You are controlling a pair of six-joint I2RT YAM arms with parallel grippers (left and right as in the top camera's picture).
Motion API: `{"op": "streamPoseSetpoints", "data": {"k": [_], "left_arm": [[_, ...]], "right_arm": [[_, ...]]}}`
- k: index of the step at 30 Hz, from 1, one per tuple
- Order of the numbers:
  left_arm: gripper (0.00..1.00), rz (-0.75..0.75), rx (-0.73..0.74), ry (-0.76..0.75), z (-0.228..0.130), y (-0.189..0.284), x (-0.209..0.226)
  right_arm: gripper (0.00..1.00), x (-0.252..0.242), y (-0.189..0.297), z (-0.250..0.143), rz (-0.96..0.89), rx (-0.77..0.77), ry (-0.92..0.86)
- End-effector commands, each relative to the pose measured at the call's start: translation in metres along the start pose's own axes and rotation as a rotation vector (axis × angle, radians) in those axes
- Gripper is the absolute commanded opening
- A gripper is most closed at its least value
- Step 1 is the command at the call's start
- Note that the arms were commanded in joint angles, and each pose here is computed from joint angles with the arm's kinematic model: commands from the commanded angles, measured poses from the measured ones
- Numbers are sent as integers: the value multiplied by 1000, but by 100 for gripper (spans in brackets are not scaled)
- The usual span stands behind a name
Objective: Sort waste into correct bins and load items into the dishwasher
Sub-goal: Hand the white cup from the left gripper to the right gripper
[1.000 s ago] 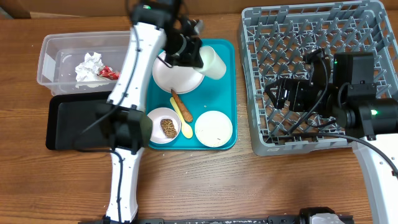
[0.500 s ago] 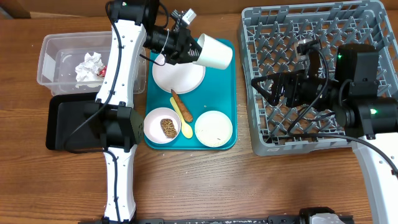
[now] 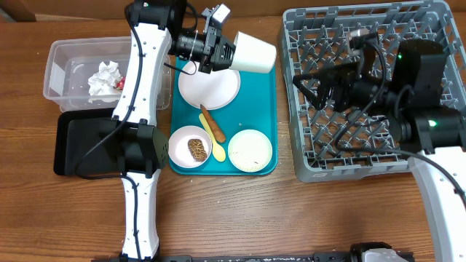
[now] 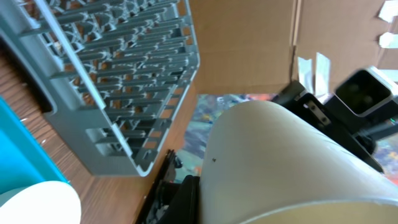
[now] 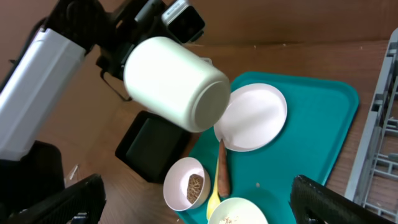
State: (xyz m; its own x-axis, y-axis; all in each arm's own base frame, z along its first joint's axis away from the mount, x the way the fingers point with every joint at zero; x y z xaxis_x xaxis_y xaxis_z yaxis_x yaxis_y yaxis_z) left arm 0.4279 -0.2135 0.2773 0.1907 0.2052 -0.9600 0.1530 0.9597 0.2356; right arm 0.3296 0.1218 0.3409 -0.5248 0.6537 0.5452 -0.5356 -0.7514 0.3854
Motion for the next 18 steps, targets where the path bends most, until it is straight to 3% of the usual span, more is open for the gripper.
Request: {"op": "streamPoseSetpoints", "data": {"k": [1,6,18], "left_arm": [[4,-137,-7,-33,-1,-2,-31],[4,-158,6,26,-2,-6,-35],[4,-196,107,136,-17,-45,-51]], "right_arm": [[97,-6,-18,6,95,13,-14],[95,-4,-41,16,327,8,59],[88,-19,-62,40,354,-92,166]]}}
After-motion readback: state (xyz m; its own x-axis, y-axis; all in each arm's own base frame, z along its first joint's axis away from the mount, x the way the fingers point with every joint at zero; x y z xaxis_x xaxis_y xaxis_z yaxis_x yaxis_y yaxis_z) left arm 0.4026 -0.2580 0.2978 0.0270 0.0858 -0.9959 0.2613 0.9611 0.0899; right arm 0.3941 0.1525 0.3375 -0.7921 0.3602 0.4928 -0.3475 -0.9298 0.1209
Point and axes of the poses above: each gripper's point midway between its finger pads, its own y axis back along the fingers, its own x axis along the line the jaws close on, z = x × y, the point moved 3 cm from there along y, back along the fingers
